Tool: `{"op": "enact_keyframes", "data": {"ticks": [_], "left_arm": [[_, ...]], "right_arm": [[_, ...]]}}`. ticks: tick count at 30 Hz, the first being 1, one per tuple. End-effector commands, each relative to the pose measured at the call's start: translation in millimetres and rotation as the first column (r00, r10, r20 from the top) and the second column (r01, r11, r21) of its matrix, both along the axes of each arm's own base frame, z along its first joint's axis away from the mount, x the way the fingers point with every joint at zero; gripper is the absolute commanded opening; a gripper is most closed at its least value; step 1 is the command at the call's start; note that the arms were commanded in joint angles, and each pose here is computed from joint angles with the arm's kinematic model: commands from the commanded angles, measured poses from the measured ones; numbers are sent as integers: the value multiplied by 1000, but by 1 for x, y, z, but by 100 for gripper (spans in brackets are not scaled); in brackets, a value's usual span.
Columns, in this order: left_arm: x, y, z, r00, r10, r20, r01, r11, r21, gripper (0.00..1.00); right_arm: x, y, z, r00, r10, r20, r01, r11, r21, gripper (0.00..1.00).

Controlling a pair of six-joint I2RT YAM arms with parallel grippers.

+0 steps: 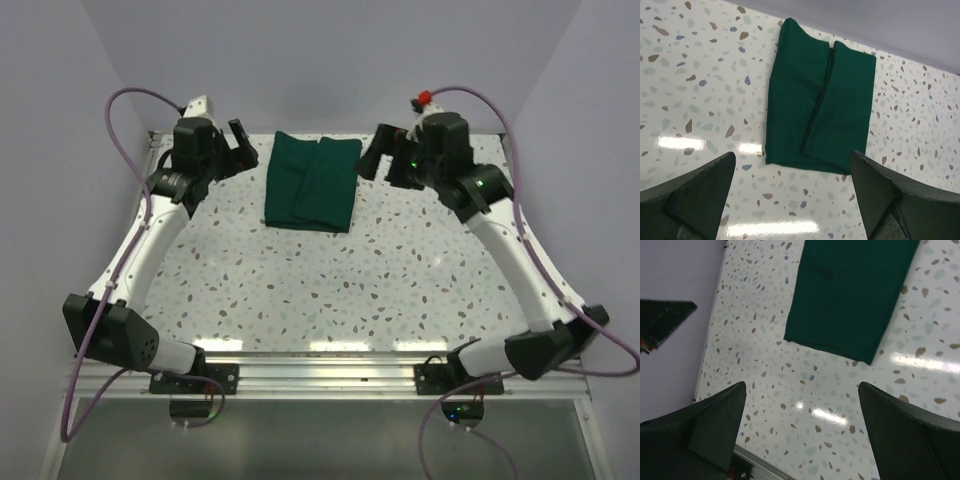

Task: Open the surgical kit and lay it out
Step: Open the surgical kit at the center of the board.

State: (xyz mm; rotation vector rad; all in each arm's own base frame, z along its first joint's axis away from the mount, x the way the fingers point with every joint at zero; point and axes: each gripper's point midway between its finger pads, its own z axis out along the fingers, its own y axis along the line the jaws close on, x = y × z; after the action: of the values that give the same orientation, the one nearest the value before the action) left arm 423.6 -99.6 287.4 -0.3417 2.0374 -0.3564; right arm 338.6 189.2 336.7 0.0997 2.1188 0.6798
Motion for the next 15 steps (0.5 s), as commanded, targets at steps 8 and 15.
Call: {"op": "enact_keyframes", "data": {"ticks": [8, 15], "left_arm": [[-108, 11, -10, 993, -107, -59, 110, 992, 60, 96], [-152, 14, -12, 992, -112, -64, 112, 994, 4, 91]], "right_arm": [[41, 118, -74, 978, 46, -205, -108, 947, -304, 97], [71, 167, -123, 968, 32, -248, -123, 924, -362, 93]]}}
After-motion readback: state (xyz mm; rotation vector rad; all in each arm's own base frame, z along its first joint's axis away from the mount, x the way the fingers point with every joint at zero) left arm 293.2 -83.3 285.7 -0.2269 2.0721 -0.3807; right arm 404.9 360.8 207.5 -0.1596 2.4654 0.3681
